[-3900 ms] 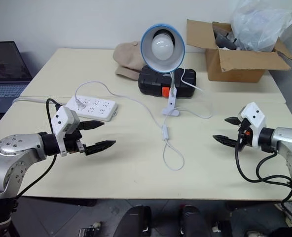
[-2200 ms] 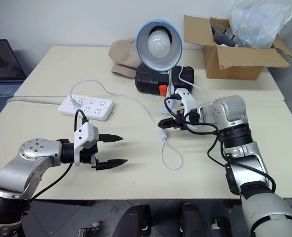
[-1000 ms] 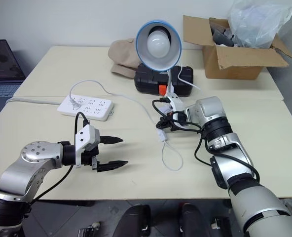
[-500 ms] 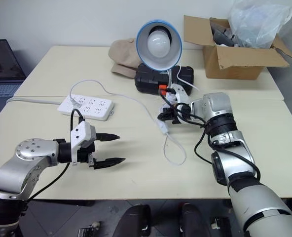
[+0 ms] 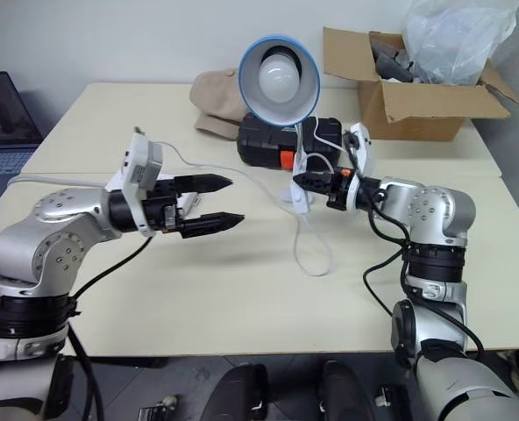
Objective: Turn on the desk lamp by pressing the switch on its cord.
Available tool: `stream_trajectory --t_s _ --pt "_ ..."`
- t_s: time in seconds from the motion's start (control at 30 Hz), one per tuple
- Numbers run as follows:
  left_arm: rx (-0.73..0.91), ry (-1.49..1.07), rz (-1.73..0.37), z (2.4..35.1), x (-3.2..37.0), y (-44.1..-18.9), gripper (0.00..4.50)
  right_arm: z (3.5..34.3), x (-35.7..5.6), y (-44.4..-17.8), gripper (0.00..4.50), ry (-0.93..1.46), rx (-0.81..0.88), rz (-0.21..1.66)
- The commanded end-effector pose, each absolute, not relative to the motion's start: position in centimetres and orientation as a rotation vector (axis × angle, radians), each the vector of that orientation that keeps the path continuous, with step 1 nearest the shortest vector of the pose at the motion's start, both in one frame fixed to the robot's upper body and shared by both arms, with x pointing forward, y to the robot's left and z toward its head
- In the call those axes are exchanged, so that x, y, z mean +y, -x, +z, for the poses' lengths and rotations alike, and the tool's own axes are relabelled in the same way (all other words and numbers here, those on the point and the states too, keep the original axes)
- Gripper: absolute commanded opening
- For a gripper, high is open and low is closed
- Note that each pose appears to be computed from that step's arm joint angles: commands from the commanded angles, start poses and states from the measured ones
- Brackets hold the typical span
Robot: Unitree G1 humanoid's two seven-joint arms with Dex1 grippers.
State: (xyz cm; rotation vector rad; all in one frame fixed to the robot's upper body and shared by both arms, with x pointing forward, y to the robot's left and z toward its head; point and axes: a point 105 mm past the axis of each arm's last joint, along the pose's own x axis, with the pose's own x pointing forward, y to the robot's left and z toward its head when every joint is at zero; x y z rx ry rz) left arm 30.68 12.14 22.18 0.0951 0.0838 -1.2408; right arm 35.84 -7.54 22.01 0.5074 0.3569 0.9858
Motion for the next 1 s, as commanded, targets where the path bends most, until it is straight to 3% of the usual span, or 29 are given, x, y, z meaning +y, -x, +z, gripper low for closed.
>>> stream_trajectory --t_s 0.03,0.57,0.9,1.0 --pt "0.099 -0.004 -1.326 22.8 10.8 -30.2 4.50 24.5 -7.6 -35.0 0.30 -0.571 0.291 1.041" --pt "0.152 0.432 -1.378 22.7 8.3 -31.0 4.50 26.2 -6.2 -30.5 0.30 -0.517 0.278 1.287" --pt "0.154 0.479 -1.457 23.0 7.7 -29.7 4.50 26.2 -6.1 -30.2 0.30 -0.486 0.283 1.299" --pt "0.162 0.492 -1.471 22.8 7.4 -29.5 4.07 26.3 -6.1 -30.2 0.30 -0.486 0.280 1.305"
